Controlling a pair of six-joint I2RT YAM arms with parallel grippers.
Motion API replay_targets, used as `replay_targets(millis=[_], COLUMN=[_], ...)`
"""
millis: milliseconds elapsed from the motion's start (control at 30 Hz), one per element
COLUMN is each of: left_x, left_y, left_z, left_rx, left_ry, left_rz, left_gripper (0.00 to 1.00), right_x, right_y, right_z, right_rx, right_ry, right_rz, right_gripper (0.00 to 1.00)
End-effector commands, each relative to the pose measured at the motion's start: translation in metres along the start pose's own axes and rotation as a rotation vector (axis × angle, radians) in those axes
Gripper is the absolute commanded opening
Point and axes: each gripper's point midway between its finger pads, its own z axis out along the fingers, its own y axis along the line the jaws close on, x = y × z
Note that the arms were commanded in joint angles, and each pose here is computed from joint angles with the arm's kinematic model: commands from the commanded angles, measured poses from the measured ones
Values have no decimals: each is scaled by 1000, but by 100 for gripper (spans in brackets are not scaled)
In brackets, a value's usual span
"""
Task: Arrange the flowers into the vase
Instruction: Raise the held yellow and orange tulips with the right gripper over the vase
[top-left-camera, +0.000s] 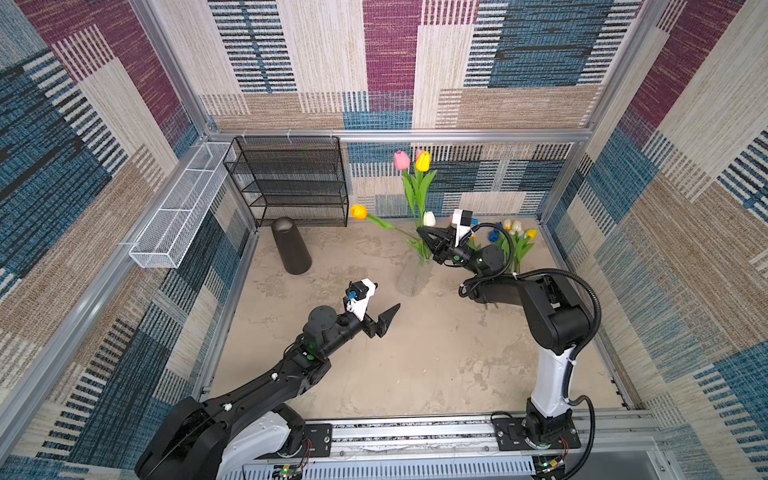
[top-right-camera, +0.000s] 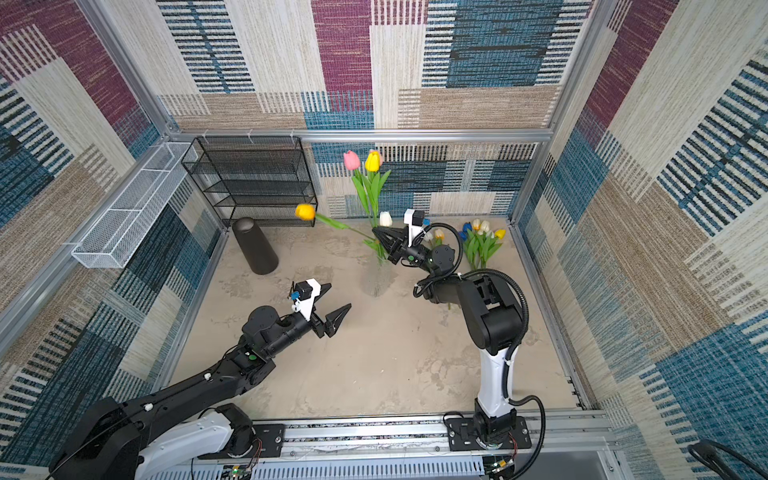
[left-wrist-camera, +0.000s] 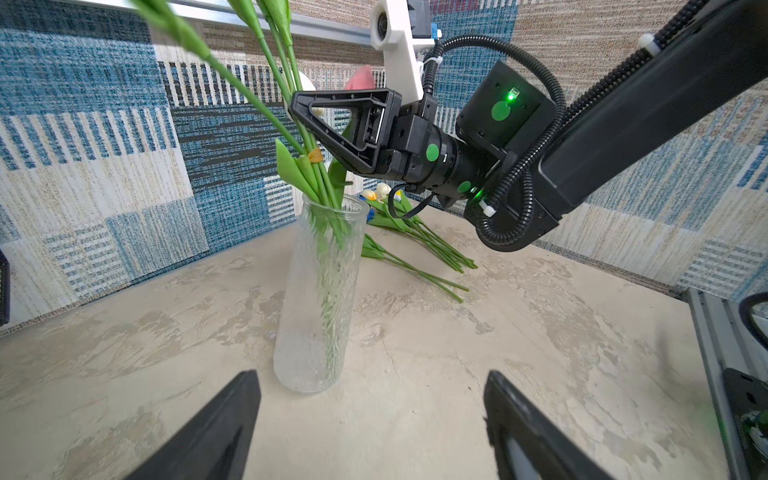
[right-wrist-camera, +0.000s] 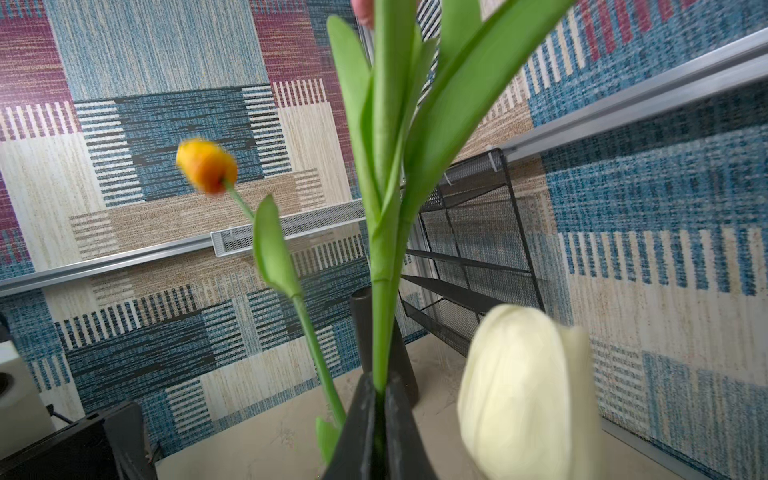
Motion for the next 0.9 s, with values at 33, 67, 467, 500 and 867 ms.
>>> replay_targets(millis=[33,67,467,500,867], left_x=[-16,-16,-14,-14,-18], left_y=[-3,-3,-3,-3,-4], left_z=[0,0,-5,-5,-2], left_rx=[19,18,11,10,18], left_ry=[-54,-53,-48,-49,-44], left_rz=[22,23,28,28,39], left_gripper=[88,87,87,87,87], right_x=[-45,-45,-47,-49,-57], right_y=[49,51,52,53,58], right_z=[-2,-2,3,4,4], right_rx=[-161,-166,-159,-157,-177], right_ry=[-165,-164,-169,-169,-192], right_rz=[-202,-204,-201,-200,-235], right_gripper=[0,0,0,0,0])
